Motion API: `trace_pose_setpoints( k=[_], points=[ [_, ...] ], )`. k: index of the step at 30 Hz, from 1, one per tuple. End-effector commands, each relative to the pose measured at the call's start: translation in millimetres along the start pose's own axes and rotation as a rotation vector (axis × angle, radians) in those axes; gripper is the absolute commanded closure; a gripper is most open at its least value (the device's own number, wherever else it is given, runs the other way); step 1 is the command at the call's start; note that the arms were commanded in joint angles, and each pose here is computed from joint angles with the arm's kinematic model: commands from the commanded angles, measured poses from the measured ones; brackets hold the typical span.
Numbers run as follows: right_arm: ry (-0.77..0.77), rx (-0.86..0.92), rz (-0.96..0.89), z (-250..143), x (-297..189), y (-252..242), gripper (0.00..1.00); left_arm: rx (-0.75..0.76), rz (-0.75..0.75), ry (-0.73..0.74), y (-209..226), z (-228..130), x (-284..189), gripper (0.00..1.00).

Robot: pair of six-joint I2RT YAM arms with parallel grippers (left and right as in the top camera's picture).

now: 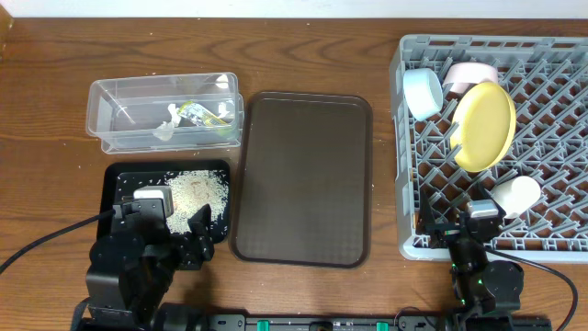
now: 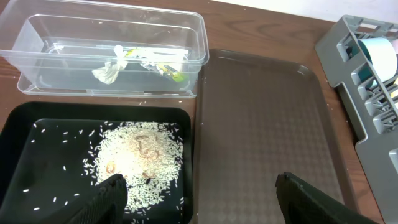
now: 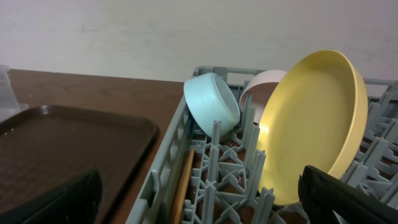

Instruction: Sort waste into correct bins and load items into the dishwasher rack

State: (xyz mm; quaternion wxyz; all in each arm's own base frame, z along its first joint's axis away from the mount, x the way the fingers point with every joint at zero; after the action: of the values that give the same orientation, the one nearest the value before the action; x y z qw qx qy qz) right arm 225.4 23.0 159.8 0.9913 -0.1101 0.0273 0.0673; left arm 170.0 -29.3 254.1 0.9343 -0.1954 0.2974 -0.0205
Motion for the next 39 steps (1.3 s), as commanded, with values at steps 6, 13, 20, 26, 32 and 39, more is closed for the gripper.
trace_pose_setpoints(
  k=[6,13,20,26,32,39],
  points=[
    [-0.002,-0.019,0.007,0,0,0,0.01,-0.008,-0.004,-0.001,-1,0,0,0.21],
    [-0.002,-0.019,0.007,0,0,0,0.01,0.001,0.031,0.002,7,-6,-3,0.21],
    [-0.002,-0.019,0.007,0,0,0,0.01,-0.015,0.056,-0.110,30,-25,18,0.21],
    [-0.002,-0.019,0.007,0,0,0,0.01,-0.028,0.019,-0.280,47,-35,55,0.21],
    [-0.002,-0.019,0.007,0,0,0,0.01,-0.010,-0.041,-0.471,53,-29,83,0.21],
    [-0.002,-0.019,0.007,0,0,0,0.01,0.086,-0.023,-0.493,59,-38,99,0.21]
  ],
)
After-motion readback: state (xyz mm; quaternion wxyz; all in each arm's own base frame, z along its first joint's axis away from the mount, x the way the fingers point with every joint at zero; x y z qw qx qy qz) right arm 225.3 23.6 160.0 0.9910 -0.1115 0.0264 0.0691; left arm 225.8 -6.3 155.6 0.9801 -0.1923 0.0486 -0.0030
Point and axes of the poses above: each gripper's point midway between its finger pads, its own x axis out along the fingers, its own y axis along the line the jaws close on, z = x × y, the point moved 2 cm from there along -x, back along the fingers, and after that the axes turned 12 degrees about -x, right-handed, at the moved point
